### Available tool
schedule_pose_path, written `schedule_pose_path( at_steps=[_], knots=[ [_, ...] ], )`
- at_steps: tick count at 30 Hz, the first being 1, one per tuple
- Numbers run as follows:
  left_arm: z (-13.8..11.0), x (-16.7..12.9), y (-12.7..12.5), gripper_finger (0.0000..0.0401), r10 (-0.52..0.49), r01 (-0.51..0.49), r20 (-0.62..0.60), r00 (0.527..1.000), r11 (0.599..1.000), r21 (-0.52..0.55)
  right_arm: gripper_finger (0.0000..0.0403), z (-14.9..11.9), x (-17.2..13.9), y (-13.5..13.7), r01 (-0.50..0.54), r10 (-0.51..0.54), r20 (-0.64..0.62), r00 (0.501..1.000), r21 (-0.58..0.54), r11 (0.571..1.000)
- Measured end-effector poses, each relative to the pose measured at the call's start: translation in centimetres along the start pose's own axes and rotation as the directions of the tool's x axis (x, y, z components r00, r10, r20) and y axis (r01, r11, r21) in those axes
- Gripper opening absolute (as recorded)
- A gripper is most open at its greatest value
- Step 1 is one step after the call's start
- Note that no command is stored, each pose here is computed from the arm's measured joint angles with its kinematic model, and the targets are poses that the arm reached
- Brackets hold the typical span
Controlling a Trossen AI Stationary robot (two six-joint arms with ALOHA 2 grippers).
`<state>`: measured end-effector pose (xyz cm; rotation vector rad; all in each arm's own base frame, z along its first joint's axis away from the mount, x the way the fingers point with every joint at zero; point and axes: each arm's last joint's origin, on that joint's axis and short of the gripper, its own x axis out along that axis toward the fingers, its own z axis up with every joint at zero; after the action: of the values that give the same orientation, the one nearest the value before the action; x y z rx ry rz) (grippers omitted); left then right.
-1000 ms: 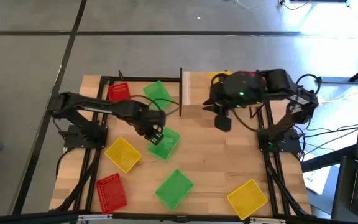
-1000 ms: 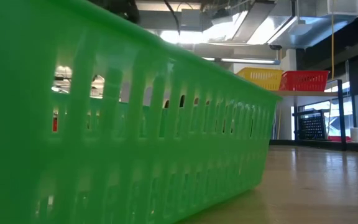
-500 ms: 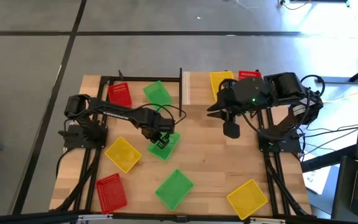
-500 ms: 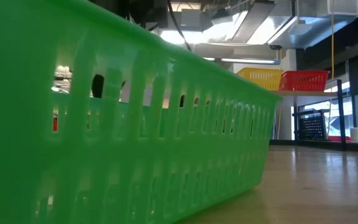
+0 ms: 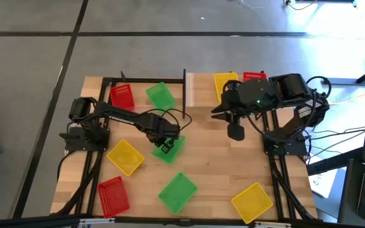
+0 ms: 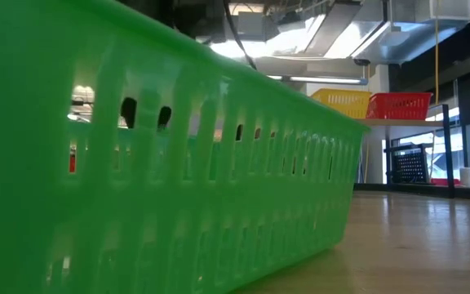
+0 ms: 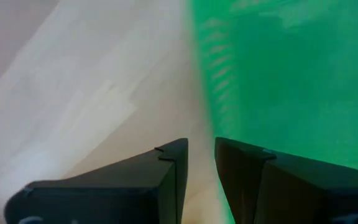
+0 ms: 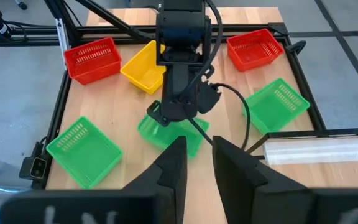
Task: Stack baskets on shelf by color
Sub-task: Put the middle green bin on the shelf
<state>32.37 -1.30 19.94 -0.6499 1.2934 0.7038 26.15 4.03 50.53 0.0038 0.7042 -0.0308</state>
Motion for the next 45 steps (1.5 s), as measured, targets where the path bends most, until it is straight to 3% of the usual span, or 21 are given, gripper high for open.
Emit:
schedule_pose_path(
  at_steps=[6, 13, 22, 31, 45],
  knots=[
    [-0.1, 1.7, -0.5, 0.0072, 0.034, -0.034, -0.031, 0.999, 0.999, 0.007, 0.0076, 0.0, 0.0, 0.0, 0.0, 0.0, -0.002, 1.0, 0.0, 1.0],
    [0.1, 1.1, -0.4, 0.0072, 0.011, -0.011, -0.021, 1.0, 1.0, 0.002, 0.0076, 0.0, 0.0, 0.0, 0.0, 0.0, -0.003, 1.0, 0.0, 1.0],
    [0.4, -1.7, 0.4, 0.0072, -0.105, 0.105, -0.007, 0.994, 0.994, -0.015, 0.0076, 0.0, 0.0, 0.0, 0.001, -0.001, -0.004, 1.0, 0.0, 1.0],
    [0.7, -1.2, -1.0, 0.0072, -0.197, 0.196, 0.028, 0.98, 0.98, 0.016, 0.0076, 0.0, 0.0, 0.0, 0.008, -0.008, -0.003, 1.0, 0.0, 1.0],
    [0.7, -1.2, -0.9, 0.0072, -0.166, 0.164, 0.058, 0.984, 0.986, 0.035, 0.0076, 0.0, 0.0, 0.0, 0.008, -0.008, -0.003, 1.0, 0.0, 1.0]
  ],
)
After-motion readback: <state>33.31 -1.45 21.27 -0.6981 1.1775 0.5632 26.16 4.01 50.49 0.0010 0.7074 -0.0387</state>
